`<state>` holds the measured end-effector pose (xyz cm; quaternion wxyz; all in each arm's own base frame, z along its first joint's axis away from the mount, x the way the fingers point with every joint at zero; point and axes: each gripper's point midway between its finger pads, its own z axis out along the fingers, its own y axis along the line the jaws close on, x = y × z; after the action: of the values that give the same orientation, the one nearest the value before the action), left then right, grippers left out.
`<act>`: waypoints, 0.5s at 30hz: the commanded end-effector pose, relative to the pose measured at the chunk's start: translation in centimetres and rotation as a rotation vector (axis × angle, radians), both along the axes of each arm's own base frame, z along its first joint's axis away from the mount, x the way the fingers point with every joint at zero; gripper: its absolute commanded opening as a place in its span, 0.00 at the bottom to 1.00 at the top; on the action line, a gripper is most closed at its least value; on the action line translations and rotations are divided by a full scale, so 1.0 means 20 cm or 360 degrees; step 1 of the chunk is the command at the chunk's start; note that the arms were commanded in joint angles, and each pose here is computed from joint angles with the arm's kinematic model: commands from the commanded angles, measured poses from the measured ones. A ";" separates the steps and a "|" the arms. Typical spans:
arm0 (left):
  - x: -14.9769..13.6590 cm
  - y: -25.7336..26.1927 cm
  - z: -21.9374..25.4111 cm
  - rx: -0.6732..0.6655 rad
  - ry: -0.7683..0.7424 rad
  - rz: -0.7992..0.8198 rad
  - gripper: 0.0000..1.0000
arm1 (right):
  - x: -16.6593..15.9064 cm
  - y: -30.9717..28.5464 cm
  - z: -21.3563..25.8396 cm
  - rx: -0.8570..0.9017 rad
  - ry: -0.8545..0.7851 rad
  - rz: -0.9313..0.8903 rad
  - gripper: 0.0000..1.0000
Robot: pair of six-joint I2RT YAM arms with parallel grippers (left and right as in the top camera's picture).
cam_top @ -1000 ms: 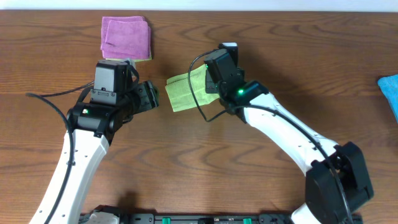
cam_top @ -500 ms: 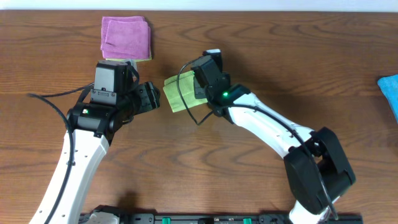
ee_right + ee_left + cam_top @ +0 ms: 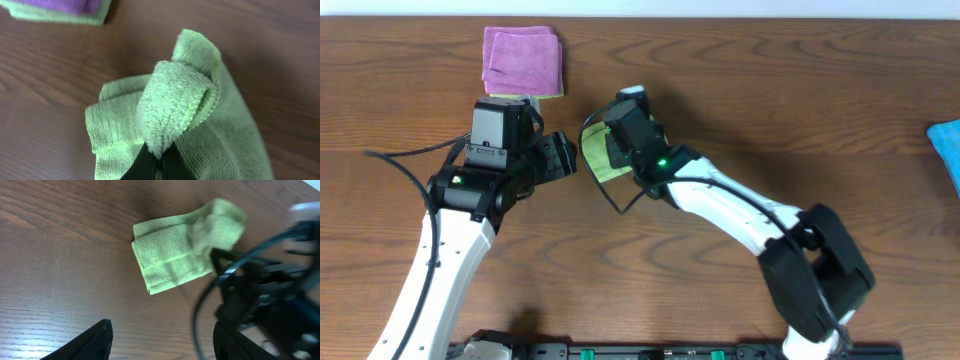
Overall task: Fold the cloth
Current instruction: 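Carry the folded cloth leftward with the right gripper as left gripper withdraws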
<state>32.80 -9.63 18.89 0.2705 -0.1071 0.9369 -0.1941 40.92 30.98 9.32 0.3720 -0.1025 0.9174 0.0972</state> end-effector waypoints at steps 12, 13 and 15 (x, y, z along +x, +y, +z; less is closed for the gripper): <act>-0.04 0.21 0.23 0.0025 -0.0236 0.0138 0.66 | -0.11 0.20 -0.07 0.0013 0.0032 0.0175 0.01; -0.06 0.22 0.23 0.0030 -0.0233 0.0143 0.66 | -0.11 0.20 -0.07 0.0016 0.0030 0.0176 0.02; -0.09 0.23 0.23 0.0037 -0.0211 0.0148 0.66 | -0.11 0.20 -0.08 0.0006 0.0032 0.0169 0.02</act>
<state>31.41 -5.35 23.13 0.3374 -0.1430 0.9119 -0.1847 38.74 34.23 7.55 0.3535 -0.1398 0.9173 0.1188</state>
